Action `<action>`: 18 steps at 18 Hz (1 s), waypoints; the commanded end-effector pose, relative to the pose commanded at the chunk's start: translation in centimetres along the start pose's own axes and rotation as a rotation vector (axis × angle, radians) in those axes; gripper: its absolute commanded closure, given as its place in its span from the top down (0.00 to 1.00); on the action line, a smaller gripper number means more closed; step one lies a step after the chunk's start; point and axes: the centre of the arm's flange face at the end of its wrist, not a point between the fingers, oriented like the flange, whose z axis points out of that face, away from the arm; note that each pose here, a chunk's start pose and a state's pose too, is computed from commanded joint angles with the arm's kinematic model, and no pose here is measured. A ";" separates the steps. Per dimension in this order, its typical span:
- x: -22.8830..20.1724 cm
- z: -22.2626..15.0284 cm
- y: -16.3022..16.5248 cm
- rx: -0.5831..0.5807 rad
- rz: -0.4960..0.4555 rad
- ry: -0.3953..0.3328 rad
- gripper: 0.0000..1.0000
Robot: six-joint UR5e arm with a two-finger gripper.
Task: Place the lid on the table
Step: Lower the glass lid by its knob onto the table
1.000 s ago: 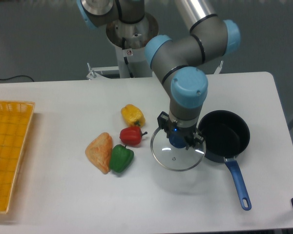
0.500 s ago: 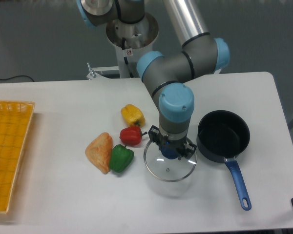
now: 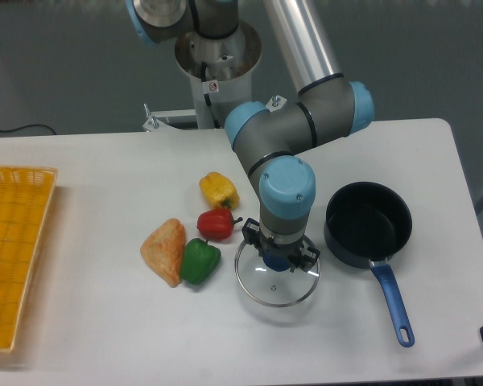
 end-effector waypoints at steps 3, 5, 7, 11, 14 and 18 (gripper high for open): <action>-0.1 0.3 -0.1 -0.003 0.005 0.004 0.57; -0.1 0.8 -0.1 -0.008 0.003 0.010 0.57; -0.2 1.3 -0.2 -0.012 0.002 0.016 0.58; -0.4 2.0 -0.3 -0.012 0.003 0.016 0.58; -0.3 2.5 -0.4 -0.017 0.003 0.022 0.58; -0.3 2.9 -0.3 -0.021 0.005 0.026 0.60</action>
